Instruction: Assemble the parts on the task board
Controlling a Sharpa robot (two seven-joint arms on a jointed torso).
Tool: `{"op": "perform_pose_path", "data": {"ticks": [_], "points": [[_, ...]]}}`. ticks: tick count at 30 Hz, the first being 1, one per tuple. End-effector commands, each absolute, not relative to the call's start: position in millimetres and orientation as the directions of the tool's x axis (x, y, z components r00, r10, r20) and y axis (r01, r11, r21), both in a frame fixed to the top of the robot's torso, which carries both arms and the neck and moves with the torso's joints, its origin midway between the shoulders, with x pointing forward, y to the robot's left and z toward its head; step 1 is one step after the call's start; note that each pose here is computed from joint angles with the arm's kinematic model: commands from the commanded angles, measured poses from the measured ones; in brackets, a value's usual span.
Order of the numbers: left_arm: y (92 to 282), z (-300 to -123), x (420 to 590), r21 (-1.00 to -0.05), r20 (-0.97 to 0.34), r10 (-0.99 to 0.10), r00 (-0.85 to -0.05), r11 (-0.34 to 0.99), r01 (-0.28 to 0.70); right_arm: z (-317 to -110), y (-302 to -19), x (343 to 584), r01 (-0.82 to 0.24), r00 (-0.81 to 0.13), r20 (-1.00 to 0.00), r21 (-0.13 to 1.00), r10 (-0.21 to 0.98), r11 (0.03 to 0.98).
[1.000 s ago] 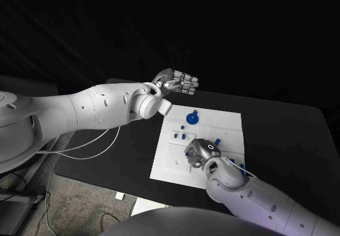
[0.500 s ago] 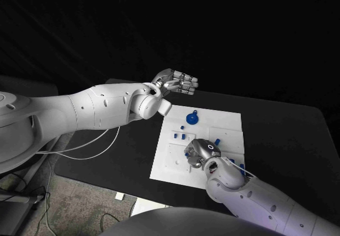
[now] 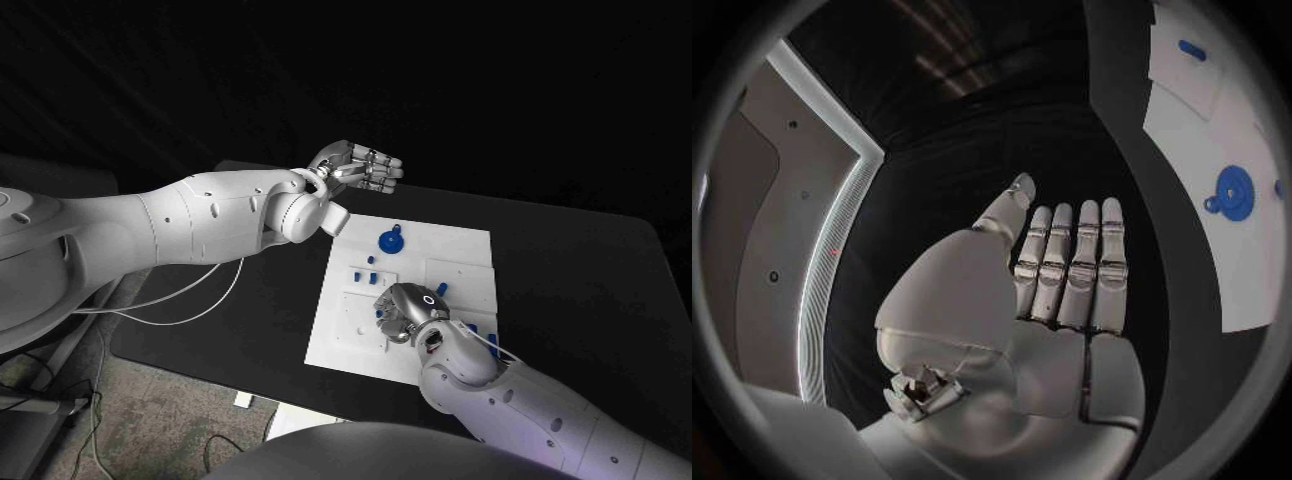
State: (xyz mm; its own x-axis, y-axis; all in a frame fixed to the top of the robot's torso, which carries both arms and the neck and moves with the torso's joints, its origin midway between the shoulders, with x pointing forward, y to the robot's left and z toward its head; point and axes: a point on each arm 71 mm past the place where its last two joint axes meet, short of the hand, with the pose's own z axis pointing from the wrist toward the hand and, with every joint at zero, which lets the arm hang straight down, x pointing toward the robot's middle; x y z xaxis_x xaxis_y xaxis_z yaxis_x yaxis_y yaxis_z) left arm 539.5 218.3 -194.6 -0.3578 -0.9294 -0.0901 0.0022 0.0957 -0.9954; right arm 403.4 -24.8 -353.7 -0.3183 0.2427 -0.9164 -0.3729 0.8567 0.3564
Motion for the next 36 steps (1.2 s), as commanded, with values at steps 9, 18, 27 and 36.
{"op": "perform_pose_path", "data": {"ticks": [9, 18, 27, 36], "points": [[217.8, -193.3, 539.6, -0.996, -0.09, -0.925, -0.368, 0.092, 0.01, -356.0, -27.6, 394.5, -0.374, -0.348, -0.906, 0.371, 0.242, 0.85], [220.1, -193.1, 539.9, -0.995, -0.093, -0.928, -0.362, 0.094, 0.013, -328.8, -35.3, 400.1, -0.38, -0.298, -0.901, 0.415, 0.315, 0.827], [227.1, -192.2, 539.4, -0.995, -0.1, -0.934, -0.344, 0.098, 0.024, -276.4, -66.2, 424.8, -0.362, -0.199, -0.885, 0.465, 0.42, 0.808], [231.5, -191.6, 537.7, -0.995, -0.101, -0.935, -0.341, 0.097, 0.027, -257.0, -103.1, 456.0, -0.358, -0.171, -0.922, 0.386, 0.347, 0.85]]}}
